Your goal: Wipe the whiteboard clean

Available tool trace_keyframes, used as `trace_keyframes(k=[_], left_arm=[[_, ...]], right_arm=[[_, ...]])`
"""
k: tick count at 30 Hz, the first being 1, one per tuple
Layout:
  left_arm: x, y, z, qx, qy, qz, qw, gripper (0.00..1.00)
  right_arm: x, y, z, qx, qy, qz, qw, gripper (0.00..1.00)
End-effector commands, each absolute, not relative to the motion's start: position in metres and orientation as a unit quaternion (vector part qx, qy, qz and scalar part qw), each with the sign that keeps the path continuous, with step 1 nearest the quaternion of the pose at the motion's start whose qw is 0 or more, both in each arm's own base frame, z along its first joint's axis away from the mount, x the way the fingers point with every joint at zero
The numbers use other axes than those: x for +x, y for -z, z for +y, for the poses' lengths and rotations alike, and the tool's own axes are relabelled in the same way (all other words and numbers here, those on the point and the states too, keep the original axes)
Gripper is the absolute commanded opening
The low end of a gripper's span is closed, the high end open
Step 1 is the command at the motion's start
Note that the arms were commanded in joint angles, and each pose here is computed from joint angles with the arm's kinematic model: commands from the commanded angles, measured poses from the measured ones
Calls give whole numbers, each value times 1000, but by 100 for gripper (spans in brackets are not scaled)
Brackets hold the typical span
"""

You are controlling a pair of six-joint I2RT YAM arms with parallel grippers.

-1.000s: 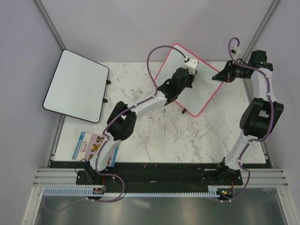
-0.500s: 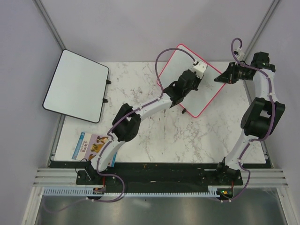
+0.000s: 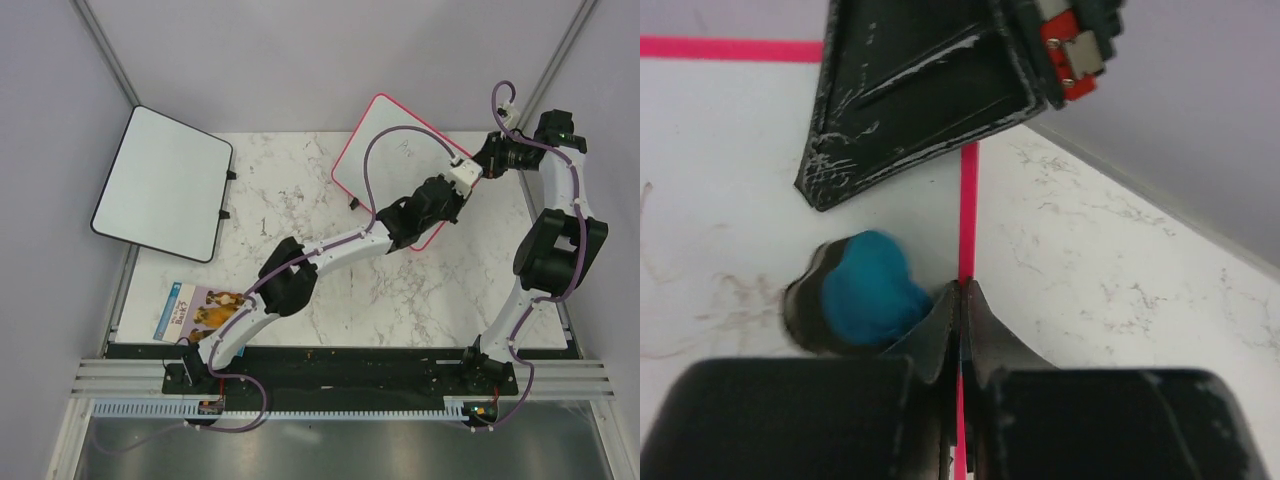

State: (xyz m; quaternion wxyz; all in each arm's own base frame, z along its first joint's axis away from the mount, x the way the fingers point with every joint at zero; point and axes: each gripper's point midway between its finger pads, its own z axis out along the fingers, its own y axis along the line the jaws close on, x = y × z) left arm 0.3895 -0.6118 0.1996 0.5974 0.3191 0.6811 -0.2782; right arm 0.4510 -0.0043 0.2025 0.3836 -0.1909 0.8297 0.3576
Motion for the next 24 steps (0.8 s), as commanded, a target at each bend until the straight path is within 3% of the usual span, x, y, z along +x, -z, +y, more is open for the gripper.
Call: trace_keyframes(k=[1, 9, 17, 18, 19, 21, 22, 24], left_arm=[[471, -153, -541, 187, 220, 766, 575, 2], [528, -153, -464, 92, 220, 789, 566, 2], [496, -175, -464, 146, 251, 772, 566, 2], [490, -183, -464, 156, 262, 763, 570, 6], [477, -165, -460, 172, 262, 773, 552, 23], [452, -193, -465, 217, 298, 745, 555, 44], [439, -178, -462, 243, 300, 747, 541, 65], [419, -194, -465, 302, 296, 713, 559, 76]], right_arm=[[404, -115, 9, -247, -311, 888, 232, 0], [406, -115, 8, -247, -309, 888, 233, 0], [403, -112, 9, -247, -313, 888, 230, 0], [403, -113, 8, -248, -312, 888, 231, 0], [403, -113, 9, -248, -312, 888, 231, 0], [403, -114, 8, -249, -311, 887, 233, 0], [403, -114, 9, -248, -312, 887, 232, 0], [402, -113, 10, -248, -315, 886, 232, 0]])
